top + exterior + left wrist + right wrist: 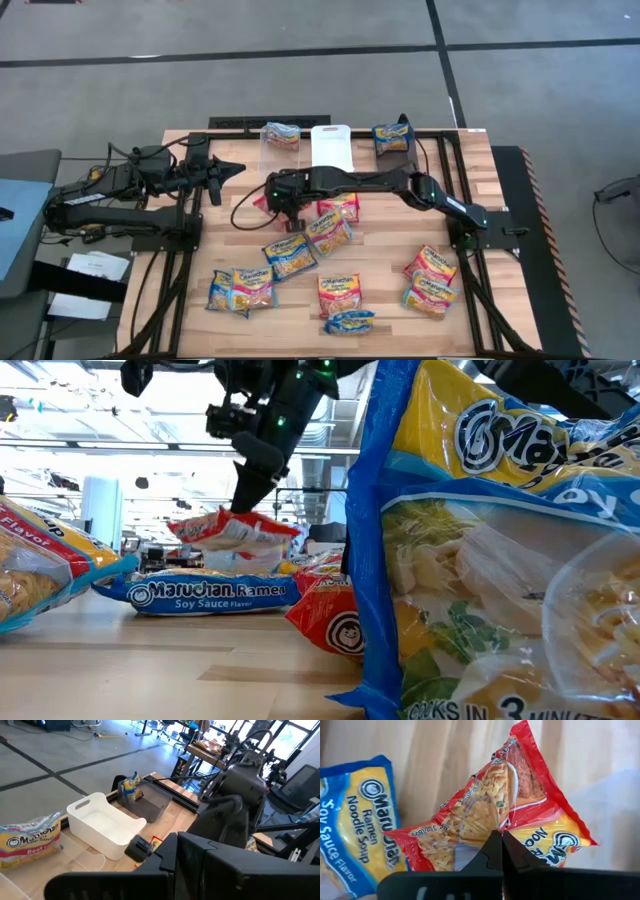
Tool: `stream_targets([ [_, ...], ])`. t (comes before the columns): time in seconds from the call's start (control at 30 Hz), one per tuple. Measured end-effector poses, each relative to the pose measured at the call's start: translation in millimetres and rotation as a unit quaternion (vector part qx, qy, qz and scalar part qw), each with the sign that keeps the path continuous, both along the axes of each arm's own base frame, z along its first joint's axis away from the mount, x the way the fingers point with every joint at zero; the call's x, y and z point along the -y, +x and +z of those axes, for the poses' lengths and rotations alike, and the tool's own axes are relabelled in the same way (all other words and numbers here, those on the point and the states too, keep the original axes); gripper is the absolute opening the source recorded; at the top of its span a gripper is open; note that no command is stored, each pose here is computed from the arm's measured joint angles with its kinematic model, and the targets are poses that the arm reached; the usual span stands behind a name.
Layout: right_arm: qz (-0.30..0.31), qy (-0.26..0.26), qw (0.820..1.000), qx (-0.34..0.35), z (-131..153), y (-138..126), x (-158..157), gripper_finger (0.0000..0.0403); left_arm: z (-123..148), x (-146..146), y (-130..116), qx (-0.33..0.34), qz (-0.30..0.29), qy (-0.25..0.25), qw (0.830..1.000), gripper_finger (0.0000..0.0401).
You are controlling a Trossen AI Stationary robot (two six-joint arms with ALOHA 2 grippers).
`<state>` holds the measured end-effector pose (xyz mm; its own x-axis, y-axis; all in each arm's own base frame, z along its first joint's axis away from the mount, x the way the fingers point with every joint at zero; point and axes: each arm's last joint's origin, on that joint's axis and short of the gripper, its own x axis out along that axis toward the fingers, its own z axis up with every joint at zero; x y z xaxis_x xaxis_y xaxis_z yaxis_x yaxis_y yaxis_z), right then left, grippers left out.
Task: Sort Maruchan noodles
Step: Put the orange bag into the white bin
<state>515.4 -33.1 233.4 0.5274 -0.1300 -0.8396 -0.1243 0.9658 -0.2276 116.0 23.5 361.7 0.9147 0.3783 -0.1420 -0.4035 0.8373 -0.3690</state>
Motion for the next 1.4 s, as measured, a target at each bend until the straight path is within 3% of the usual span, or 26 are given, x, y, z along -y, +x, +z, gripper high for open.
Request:
stream_targets([
  [0.3, 0.000, -0.051, 0.998, -0.022, 14, -6, 9, 0.0003, 0, 0, 0, -0.006, 0.000, 0.019, 1.000, 0.0000],
  [0.77, 0.011, -0.129, 0.987, -0.093, 11, -16, 14, 0.0003, 1, -1, 0, -0.010, 0.020, 0.030, 0.999, 0.0000],
  [1.2, -0.003, -0.148, 0.984, -0.101, 33, -29, 23, 0.0003, 1, -1, 0, -0.009, 0.020, 0.030, 0.999, 0.0000],
  [1.4, -0.016, -0.181, 0.977, -0.107, 46, -38, 38, 0.0003, 1, -1, -1, -0.009, 0.020, 0.030, 0.999, 0.0000],
])
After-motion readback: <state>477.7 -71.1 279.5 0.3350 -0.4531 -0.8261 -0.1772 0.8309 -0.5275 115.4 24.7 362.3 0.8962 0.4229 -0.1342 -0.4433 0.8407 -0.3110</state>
